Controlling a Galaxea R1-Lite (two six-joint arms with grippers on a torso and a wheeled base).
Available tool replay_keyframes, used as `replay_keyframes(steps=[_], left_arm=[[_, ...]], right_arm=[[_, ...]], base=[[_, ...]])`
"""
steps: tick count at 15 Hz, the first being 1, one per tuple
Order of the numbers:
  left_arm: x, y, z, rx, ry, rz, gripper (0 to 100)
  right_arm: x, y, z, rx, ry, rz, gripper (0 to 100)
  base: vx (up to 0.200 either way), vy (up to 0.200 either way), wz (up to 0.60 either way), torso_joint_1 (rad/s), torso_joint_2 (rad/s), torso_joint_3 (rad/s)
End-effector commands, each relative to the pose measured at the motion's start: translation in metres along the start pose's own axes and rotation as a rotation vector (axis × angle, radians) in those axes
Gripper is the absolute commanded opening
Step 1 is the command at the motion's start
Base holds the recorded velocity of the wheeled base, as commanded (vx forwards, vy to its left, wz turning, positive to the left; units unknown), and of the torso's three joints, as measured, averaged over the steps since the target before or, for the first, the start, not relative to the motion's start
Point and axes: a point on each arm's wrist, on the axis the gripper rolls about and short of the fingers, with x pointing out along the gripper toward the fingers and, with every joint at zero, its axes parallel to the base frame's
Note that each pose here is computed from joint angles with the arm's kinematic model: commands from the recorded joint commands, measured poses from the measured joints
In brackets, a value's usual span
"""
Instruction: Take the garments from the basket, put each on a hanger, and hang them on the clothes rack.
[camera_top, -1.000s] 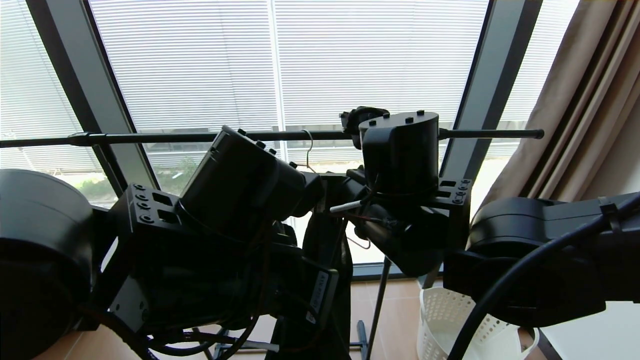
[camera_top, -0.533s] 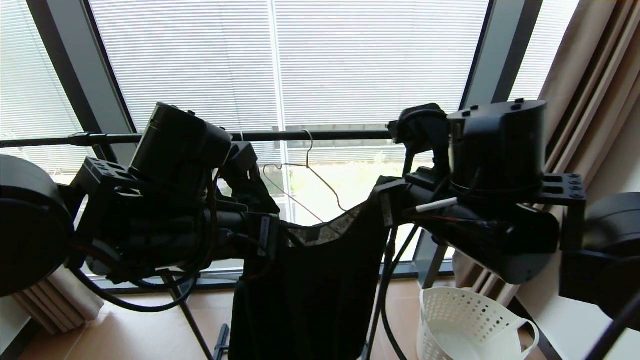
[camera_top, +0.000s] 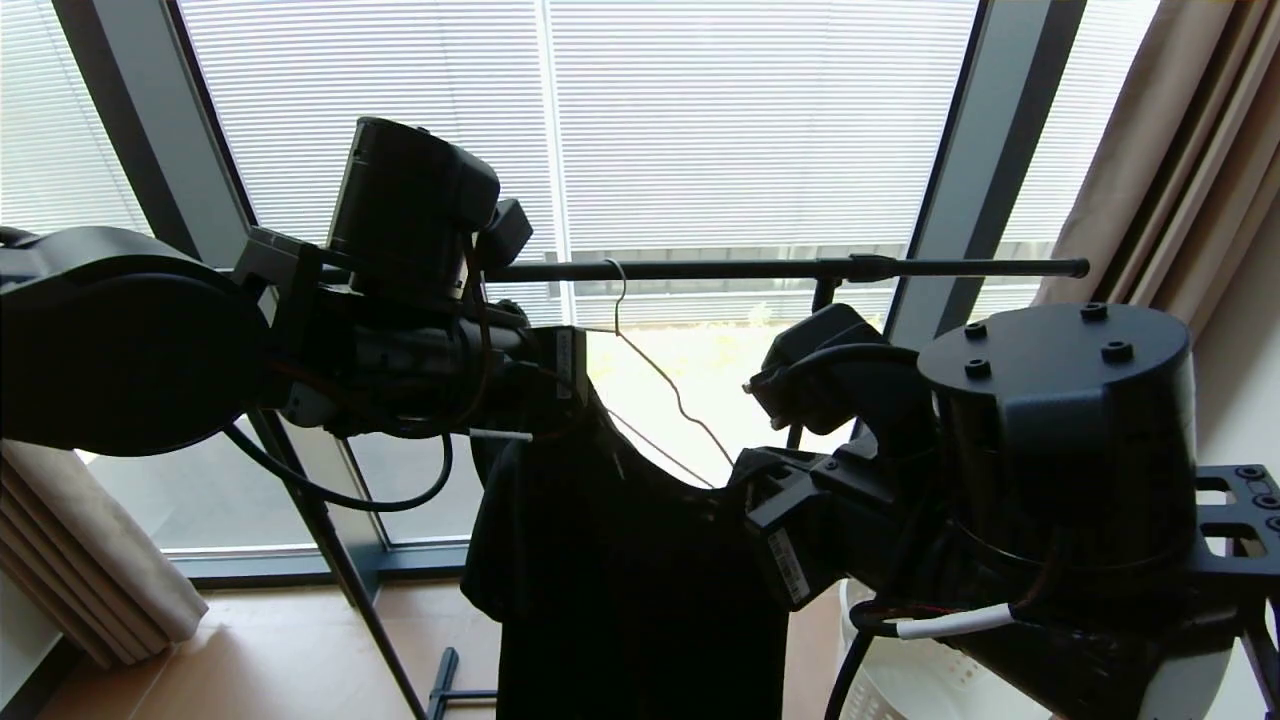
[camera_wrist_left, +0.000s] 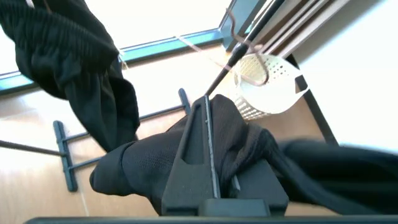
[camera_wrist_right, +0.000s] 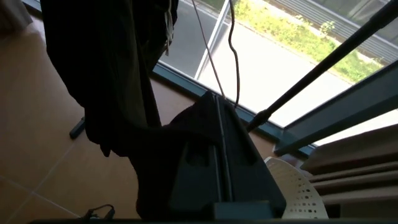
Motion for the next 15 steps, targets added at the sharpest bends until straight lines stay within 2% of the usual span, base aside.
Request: replay_keyframes(steps=[1, 2, 5, 6, 7, 9, 12, 15], left_arm=[[0.000, -0.006, 0.004, 0.002, -0.014, -0.015, 0], [-0.001, -0.008, 0.005, 0.005, -0.017, -0.022, 0], [-0.010, -0.017, 0.007, 0.016, -0.044, -0.028, 0], [-0.012, -0.020, 0.009, 0.019, -0.061, -0.023, 0], [-0.015, -0.021, 0.010, 0.018, -0.071, -0.021, 0], [-0.020, -0.023, 0.011, 0.019, -0.081, -0.028, 0], [-0.020, -0.027, 0.011, 0.025, -0.091, -0.006, 0], [-0.020, -0.029, 0.010, 0.026, -0.091, -0.005, 0]], right_arm=[[0.009, -0.002, -0.007, -0.009, 0.032, -0.016, 0], [0.013, -0.002, -0.009, -0.013, 0.042, -0.020, 100], [0.019, 0.001, -0.024, -0.064, 0.095, 0.043, 100], [0.018, 0.001, -0.032, -0.106, 0.109, 0.100, 100], [0.017, 0.001, -0.035, -0.112, 0.101, 0.141, 100], [0.016, -0.002, -0.043, -0.134, 0.044, 0.230, 100], [0.009, -0.014, -0.060, -0.232, -0.084, 0.375, 100], [0.007, -0.014, -0.058, -0.221, -0.205, 0.433, 100]], base=[[0.000, 0.000, 0.00, 0.000, 0.00, 0.000], [0.000, 0.000, 0.00, 0.000, 0.00, 0.000], [0.000, 0.000, 0.00, 0.000, 0.00, 0.000], [0.000, 0.000, 0.00, 0.000, 0.00, 0.000], [0.000, 0.000, 0.00, 0.000, 0.00, 0.000], [0.000, 0.000, 0.00, 0.000, 0.00, 0.000], [0.000, 0.000, 0.00, 0.000, 0.00, 0.000], [0.000, 0.000, 0.00, 0.000, 0.00, 0.000]])
